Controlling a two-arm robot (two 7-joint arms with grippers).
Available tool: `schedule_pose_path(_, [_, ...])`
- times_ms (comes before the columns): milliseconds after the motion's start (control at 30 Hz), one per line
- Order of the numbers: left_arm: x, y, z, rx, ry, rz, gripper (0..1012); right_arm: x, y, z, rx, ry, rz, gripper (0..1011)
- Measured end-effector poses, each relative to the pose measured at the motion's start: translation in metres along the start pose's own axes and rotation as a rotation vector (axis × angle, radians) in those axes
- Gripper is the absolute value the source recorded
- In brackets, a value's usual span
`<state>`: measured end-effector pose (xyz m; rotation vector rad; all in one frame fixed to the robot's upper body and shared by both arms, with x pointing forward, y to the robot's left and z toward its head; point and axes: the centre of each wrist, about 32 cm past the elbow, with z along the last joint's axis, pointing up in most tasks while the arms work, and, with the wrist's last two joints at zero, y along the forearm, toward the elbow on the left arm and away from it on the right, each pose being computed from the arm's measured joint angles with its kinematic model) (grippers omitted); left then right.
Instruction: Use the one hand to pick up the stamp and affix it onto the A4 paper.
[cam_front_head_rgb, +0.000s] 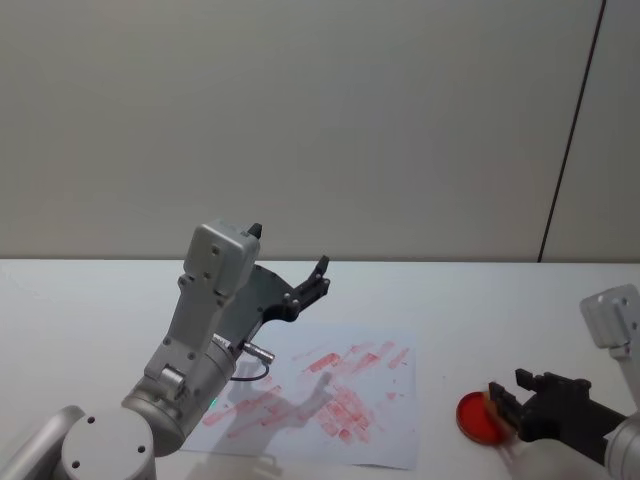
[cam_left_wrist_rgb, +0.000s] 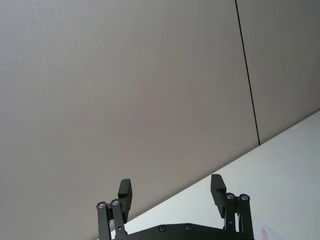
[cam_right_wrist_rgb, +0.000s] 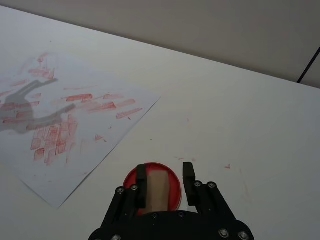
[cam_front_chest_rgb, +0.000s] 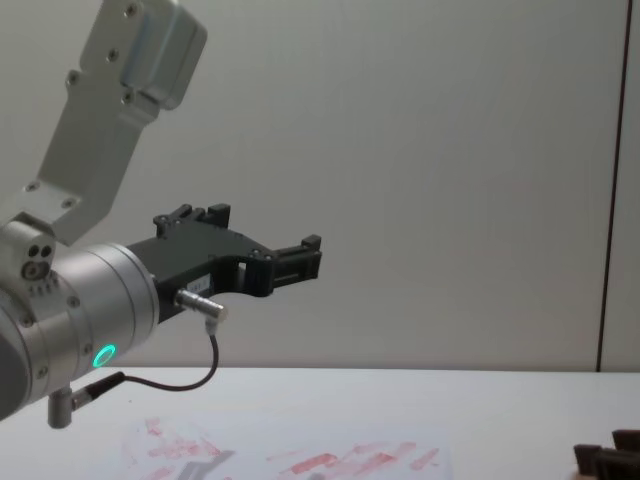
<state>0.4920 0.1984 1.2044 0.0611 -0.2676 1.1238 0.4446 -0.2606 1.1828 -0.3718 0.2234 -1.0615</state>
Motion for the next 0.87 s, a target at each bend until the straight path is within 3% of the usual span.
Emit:
schedule_pose_path(100, [0.0,0.0,0.0,0.0,0.0,0.0,1003,0.0003,0.0001,-0.0004,-0.002,-0.002,0.001,449])
schedule_pose_path(567, [0.0,0.0,0.0,0.0,0.0,0.0,1002,0.0009,0.0006,-0.0013,-0.008,-0.007,0.002,917])
schedule_pose_path(700, [0.0,0.0,0.0,0.0,0.0,0.0,1002,0.001,0.0007,-0.0014,-0.008,-0.008,0.002,999])
schedule_pose_path(867, [0.0,0.0,0.0,0.0,0.0,0.0,1003,0.0012,0.0007,-0.0015,-0.009,-0.009,0.002,1001])
